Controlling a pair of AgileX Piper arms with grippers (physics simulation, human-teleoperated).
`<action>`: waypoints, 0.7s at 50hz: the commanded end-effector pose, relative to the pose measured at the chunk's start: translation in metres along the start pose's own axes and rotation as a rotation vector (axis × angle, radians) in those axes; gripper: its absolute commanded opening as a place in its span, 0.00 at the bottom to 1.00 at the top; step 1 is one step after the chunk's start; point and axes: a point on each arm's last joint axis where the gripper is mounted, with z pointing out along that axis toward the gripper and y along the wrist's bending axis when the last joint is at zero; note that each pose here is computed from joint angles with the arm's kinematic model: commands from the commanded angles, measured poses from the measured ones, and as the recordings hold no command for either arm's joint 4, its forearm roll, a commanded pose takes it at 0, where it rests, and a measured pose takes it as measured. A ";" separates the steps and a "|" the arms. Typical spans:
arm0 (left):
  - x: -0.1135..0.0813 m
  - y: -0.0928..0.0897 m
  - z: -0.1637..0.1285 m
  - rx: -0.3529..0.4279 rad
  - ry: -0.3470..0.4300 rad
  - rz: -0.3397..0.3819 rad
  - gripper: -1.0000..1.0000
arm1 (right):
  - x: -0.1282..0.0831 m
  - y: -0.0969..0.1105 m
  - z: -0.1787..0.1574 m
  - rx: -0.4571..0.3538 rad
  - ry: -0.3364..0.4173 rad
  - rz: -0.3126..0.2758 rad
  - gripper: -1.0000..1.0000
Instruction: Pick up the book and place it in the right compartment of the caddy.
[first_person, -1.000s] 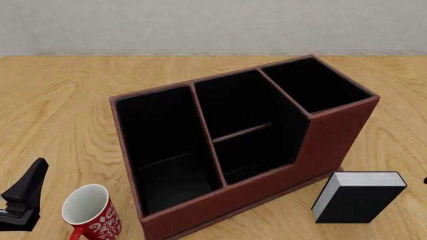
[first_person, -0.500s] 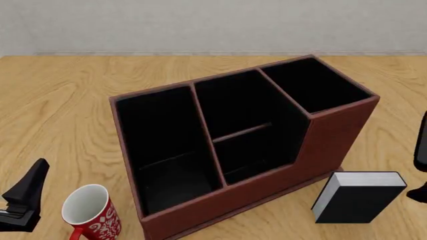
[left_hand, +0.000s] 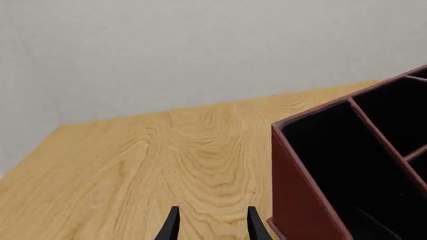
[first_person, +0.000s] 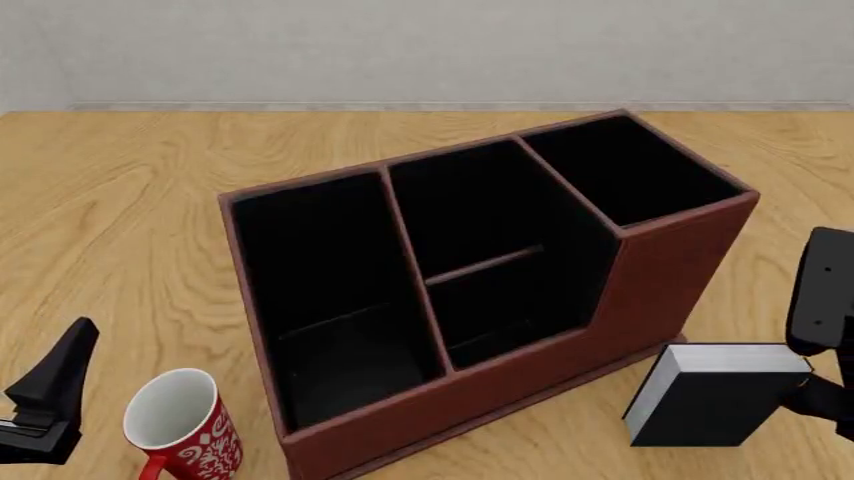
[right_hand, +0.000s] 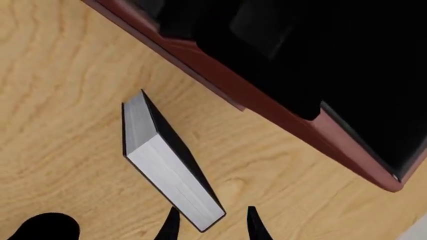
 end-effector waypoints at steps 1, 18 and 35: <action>0.000 0.000 0.000 -0.001 0.001 0.002 1.00 | -0.004 0.005 0.010 -0.022 -0.005 0.009 1.00; 0.001 0.000 0.000 -0.002 0.006 0.005 1.00 | -0.011 0.011 0.019 -0.052 -0.014 -0.004 1.00; 0.001 0.000 0.000 -0.002 0.009 0.013 1.00 | -0.015 0.023 0.014 -0.091 -0.015 -0.009 0.00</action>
